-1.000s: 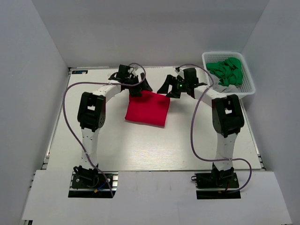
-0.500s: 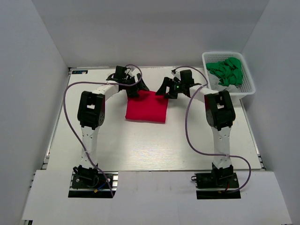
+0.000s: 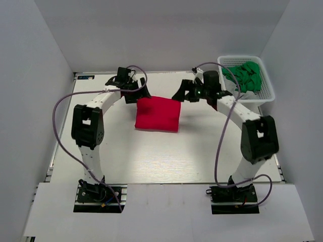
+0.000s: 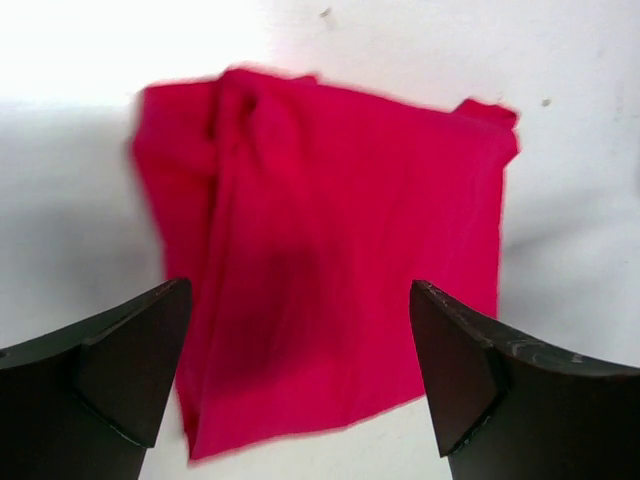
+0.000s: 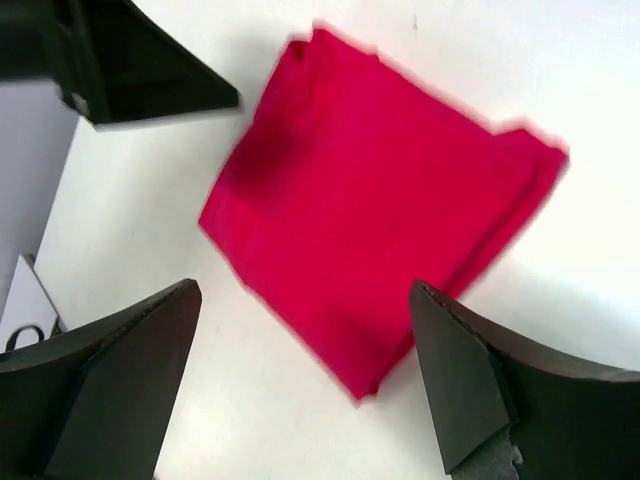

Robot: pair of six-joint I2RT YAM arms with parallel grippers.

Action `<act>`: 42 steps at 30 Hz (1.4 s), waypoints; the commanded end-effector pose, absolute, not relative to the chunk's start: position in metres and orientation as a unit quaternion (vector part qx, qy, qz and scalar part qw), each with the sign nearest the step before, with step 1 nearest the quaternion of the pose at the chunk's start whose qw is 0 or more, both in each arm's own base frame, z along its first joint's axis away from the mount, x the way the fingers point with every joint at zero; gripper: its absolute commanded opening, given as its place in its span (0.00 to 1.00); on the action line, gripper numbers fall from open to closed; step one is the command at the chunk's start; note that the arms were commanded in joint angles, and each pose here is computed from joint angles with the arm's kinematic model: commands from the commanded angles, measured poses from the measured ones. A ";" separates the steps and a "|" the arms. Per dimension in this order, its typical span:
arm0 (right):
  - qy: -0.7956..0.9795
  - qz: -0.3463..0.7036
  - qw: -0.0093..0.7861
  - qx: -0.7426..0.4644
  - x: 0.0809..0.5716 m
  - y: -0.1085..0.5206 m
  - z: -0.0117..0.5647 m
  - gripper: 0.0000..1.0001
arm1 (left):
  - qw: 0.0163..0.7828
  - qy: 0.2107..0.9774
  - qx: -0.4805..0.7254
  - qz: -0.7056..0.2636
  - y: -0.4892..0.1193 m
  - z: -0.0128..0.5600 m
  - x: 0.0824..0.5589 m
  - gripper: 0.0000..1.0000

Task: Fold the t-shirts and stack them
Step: Fold the long partially folded tshirt into a neat square, then put the neatly folded tshirt into the corner of the board with the left arm

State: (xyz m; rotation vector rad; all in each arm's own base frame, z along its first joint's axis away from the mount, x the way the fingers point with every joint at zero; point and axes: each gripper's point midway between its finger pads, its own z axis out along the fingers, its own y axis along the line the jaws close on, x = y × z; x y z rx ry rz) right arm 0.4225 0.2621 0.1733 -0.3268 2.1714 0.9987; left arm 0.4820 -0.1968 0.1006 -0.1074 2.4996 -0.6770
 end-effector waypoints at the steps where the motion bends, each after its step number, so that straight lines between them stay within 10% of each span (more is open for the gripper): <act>1: 0.862 0.364 0.339 -0.097 0.391 0.246 0.143 0.90 | 0.293 0.939 -0.062 -0.172 -0.163 0.107 0.458 1.00; 13: 0.873 0.327 0.354 -0.072 0.324 0.213 0.126 0.90 | 0.242 0.954 -0.060 -0.169 -0.168 0.037 0.442 0.93; 16: 0.879 0.320 0.348 -0.065 0.317 0.208 0.114 0.90 | 0.226 0.953 -0.056 -0.195 -0.179 0.025 0.441 0.75; 22: 0.886 0.304 0.346 -0.057 0.308 0.199 0.097 0.90 | 0.228 0.957 -0.048 -0.173 -0.171 0.012 0.443 0.02; 42: 0.887 0.256 0.382 -0.048 0.330 0.184 0.111 0.90 | 0.341 0.924 -0.143 0.099 0.024 0.093 0.558 0.00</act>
